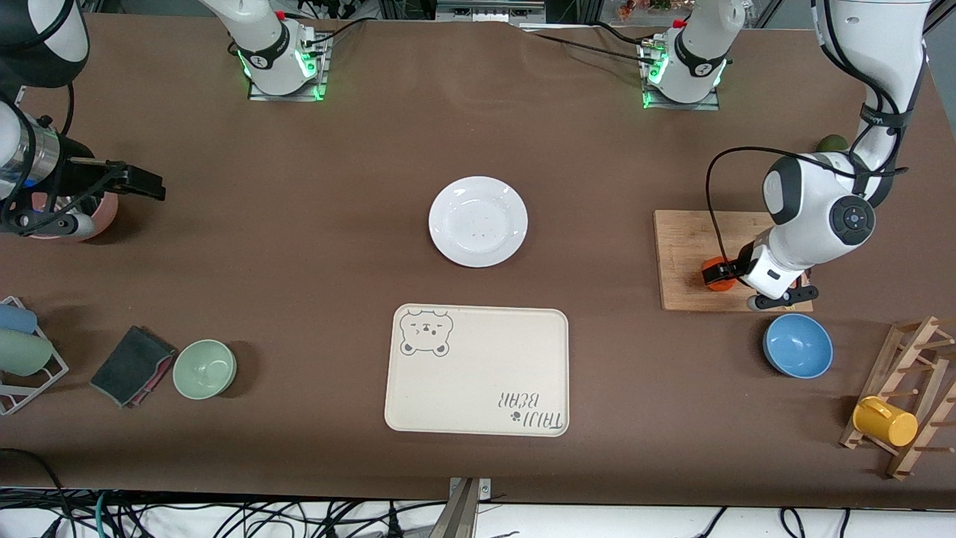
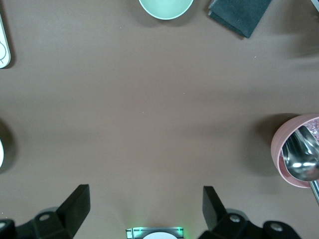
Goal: Place orange and plate with both arms
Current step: 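Close the left gripper on the orange and lift it, then carry the orange with the left gripper over the white plate, then release the orange onto the plate while the right gripper reaches the plate, then grasp the plate rim with the right gripper while the left gripper withdraws, then slide the plate with the right gripper onto the bear tray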
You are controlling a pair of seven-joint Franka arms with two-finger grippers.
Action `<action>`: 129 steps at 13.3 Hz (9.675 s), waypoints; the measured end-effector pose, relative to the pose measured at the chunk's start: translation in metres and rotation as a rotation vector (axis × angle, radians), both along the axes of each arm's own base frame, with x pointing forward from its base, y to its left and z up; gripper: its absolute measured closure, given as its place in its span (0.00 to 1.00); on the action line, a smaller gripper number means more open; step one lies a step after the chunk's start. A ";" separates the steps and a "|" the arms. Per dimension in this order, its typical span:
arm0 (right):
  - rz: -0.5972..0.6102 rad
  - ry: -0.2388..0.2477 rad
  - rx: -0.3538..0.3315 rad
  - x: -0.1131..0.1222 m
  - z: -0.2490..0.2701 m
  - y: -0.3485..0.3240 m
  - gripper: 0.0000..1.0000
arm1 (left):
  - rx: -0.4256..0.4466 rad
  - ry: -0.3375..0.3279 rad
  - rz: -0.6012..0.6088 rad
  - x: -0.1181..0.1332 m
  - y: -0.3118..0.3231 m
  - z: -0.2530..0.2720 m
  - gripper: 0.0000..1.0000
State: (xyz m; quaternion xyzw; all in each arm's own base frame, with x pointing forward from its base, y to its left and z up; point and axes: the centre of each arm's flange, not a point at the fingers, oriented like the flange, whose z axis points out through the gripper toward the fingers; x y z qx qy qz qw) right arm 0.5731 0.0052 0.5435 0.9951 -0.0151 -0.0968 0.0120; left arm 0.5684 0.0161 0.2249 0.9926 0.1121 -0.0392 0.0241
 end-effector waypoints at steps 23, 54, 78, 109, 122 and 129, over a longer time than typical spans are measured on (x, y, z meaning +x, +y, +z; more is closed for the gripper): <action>0.000 0.000 0.000 0.000 0.000 0.000 0.00 | -0.132 -0.024 -0.007 -0.020 -0.312 0.175 0.33; 0.006 0.021 0.024 0.003 -0.011 0.008 0.00 | -0.076 -0.024 0.016 -0.093 -0.500 0.006 0.00; -0.292 0.045 0.770 -0.102 -0.331 0.258 0.00 | 0.070 -0.017 -0.024 0.029 -0.074 0.337 0.00; -0.021 -0.176 1.017 -0.040 -0.379 0.284 0.96 | 0.046 0.071 0.045 -0.006 -0.017 0.370 0.00; -0.388 -0.295 1.047 0.135 -0.423 0.285 0.96 | 0.046 0.082 0.043 -0.006 -0.017 0.367 0.00; -0.283 -0.351 0.962 0.137 -0.420 0.301 0.71 | 0.046 0.084 0.043 -0.006 -0.018 0.367 0.00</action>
